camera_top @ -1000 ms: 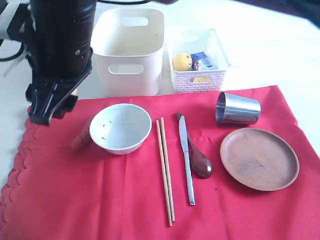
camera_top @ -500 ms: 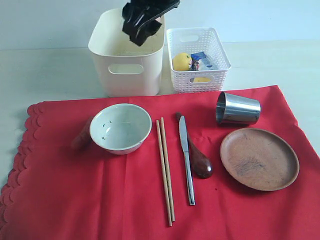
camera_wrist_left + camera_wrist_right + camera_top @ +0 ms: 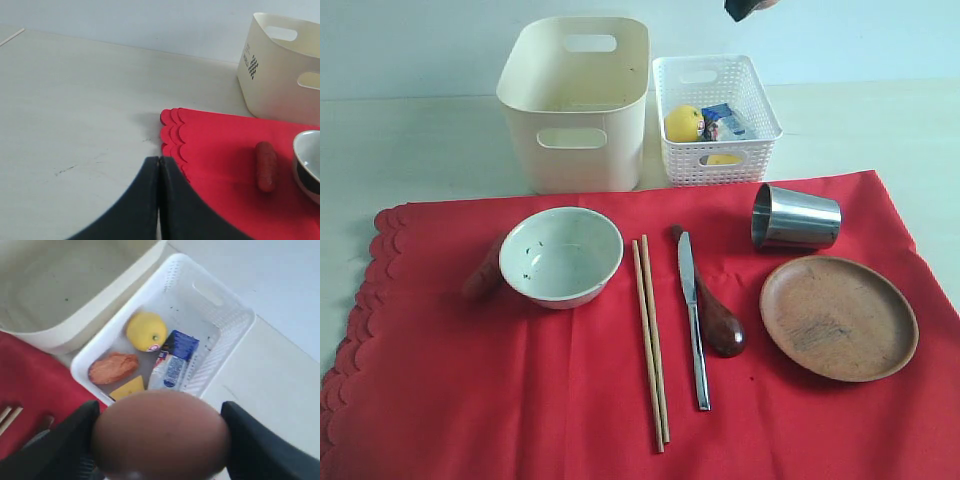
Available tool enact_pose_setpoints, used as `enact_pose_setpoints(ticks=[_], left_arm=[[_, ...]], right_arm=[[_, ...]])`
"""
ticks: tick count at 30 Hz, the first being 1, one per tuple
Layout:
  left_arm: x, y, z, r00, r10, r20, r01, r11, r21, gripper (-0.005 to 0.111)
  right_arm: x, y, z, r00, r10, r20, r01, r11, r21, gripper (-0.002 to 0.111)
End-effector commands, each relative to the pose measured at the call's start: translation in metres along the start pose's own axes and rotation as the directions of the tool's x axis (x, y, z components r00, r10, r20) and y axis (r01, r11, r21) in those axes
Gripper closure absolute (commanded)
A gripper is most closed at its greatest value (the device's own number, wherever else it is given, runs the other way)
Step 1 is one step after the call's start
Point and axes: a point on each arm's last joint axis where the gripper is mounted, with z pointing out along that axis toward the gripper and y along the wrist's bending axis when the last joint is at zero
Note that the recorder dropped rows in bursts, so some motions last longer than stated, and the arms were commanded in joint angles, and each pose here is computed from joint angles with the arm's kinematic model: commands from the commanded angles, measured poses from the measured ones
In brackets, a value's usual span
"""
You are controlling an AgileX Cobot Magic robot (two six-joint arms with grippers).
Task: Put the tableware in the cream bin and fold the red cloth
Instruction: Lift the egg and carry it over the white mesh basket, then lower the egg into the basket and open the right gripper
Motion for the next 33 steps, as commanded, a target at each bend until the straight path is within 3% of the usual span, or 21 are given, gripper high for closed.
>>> enact_pose_setpoints(ticks=[1, 4, 15, 23, 28, 33], left_arm=[[-0.001, 0.000, 0.000, 1.000, -0.002, 0.017, 0.002, 1.000, 0.006, 0.107], [-0.001, 0.000, 0.000, 1.000, -0.002, 0.017, 0.002, 1.000, 0.006, 0.107], [-0.001, 0.000, 0.000, 1.000, -0.002, 0.017, 0.002, 1.000, 0.006, 0.107], [-0.001, 0.000, 0.000, 1.000, -0.002, 0.017, 0.002, 1.000, 0.006, 0.107], [-0.001, 0.000, 0.000, 1.000, 0.000, 0.017, 0.000, 1.000, 0.006, 0.107], [-0.001, 0.000, 0.000, 1.000, 0.000, 0.017, 0.000, 1.000, 0.006, 0.107]], right_arm=[[0.010, -0.028, 0.010, 0.997, 0.073, 0.001, -0.073, 0.997, 0.021, 0.105], [0.021, -0.042, 0.038, 0.991, 0.130, -0.030, -0.131, 0.991, -0.006, 0.105], [0.034, -0.040, 0.139, 0.963, 0.267, -0.028, -0.268, 0.954, -0.132, 0.105], [0.039, -0.030, 0.161, 0.981, 0.195, -0.019, -0.193, 0.950, -0.246, 0.104], [0.046, -0.029, 0.172, 0.980, 0.191, -0.052, -0.198, 0.946, -0.255, 0.091], [0.047, -0.029, 0.174, 0.980, 0.191, -0.055, -0.198, 0.946, -0.256, 0.063]])
